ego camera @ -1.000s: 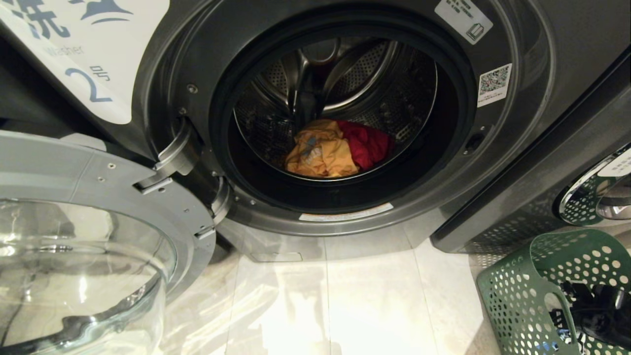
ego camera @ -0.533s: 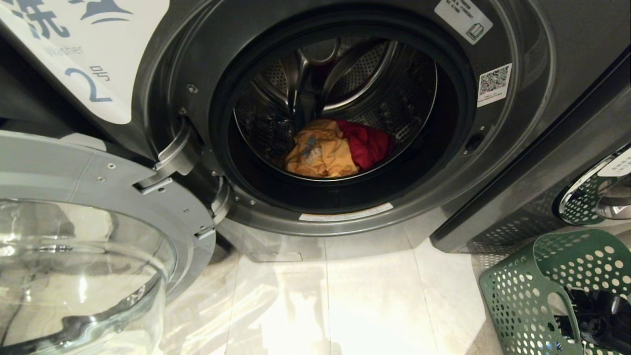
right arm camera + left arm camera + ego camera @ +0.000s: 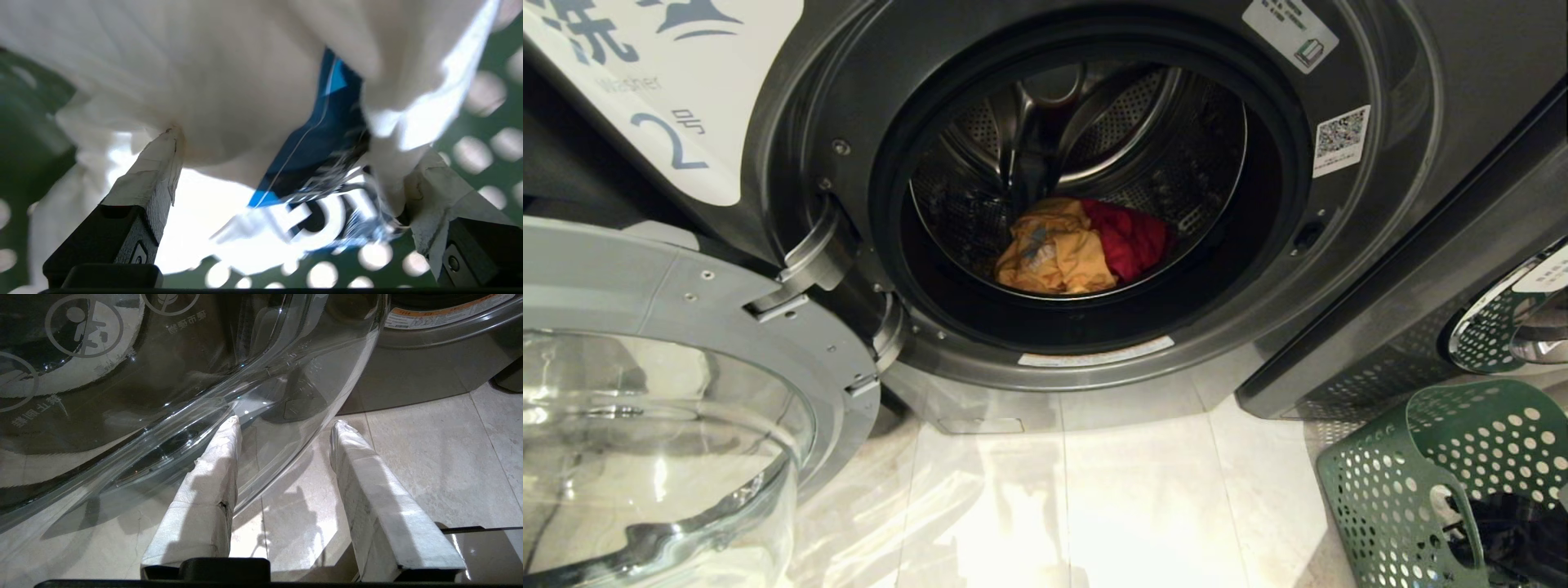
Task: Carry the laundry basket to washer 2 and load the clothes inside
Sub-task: Place the clothes into the washing machine
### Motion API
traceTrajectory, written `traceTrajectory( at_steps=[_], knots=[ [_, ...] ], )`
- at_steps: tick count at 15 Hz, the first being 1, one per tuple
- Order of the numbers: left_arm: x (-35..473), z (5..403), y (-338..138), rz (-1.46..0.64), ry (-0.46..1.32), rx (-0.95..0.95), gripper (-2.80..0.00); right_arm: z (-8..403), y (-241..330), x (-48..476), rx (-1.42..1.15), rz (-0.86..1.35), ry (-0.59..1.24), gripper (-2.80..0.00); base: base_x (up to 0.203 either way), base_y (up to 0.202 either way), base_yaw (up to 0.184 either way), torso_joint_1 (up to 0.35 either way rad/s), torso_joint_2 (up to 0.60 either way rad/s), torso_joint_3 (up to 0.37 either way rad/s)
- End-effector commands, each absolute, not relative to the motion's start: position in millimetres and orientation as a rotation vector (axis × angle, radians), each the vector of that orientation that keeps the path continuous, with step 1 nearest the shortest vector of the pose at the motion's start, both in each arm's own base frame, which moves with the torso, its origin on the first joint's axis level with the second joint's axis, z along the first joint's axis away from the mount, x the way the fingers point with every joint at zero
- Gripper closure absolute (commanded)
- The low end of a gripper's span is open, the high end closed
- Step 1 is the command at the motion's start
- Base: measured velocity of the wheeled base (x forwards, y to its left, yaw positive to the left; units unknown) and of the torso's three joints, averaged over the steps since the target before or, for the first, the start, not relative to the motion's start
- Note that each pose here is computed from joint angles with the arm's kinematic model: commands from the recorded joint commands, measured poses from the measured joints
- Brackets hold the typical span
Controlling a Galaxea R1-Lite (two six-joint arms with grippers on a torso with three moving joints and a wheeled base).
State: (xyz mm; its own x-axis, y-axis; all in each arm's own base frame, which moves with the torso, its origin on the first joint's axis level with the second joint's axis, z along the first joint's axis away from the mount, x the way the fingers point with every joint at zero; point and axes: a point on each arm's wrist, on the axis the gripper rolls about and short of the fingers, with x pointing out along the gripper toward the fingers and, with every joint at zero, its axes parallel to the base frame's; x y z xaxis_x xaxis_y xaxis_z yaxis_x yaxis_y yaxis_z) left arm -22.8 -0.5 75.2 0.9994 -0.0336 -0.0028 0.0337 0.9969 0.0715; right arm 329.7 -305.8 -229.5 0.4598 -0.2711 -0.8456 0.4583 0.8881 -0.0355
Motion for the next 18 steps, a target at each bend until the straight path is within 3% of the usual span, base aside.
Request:
traceTrajectory(
  at_steps=[1,5,6,7,13,18],
  knots=[
    [-23,75,0,-0.034,0.002,0.072,0.00,-230,-304,331,0.213,-0.448,1.002,-2.80,0.000,0.000,0.000,0.000,0.00,0.000],
    [-23,75,0,-0.034,0.002,0.072,0.00,-232,-302,329,0.222,-0.445,1.016,-2.80,0.000,0.000,0.000,0.000,0.00,0.000],
    [-23,75,0,-0.034,0.002,0.072,0.00,-232,-302,329,0.220,-0.447,1.016,-0.34,0.000,0.000,0.000,0.000,0.00,0.000],
    [-23,75,0,-0.034,0.002,0.072,0.00,-232,-302,329,0.219,-0.450,1.017,0.00,0.000,0.000,0.000,0.000,0.00,0.000],
    [-23,75,0,-0.034,0.003,0.072,0.00,-225,-305,331,0.213,-0.455,1.005,0.00,0.000,0.000,0.000,0.000,0.00,0.000],
    [-23,75,0,-0.034,0.002,0.072,0.00,-157,-306,330,0.270,-0.427,1.110,0.00,0.000,0.000,0.000,0.000,0.00,0.000]
  ],
)
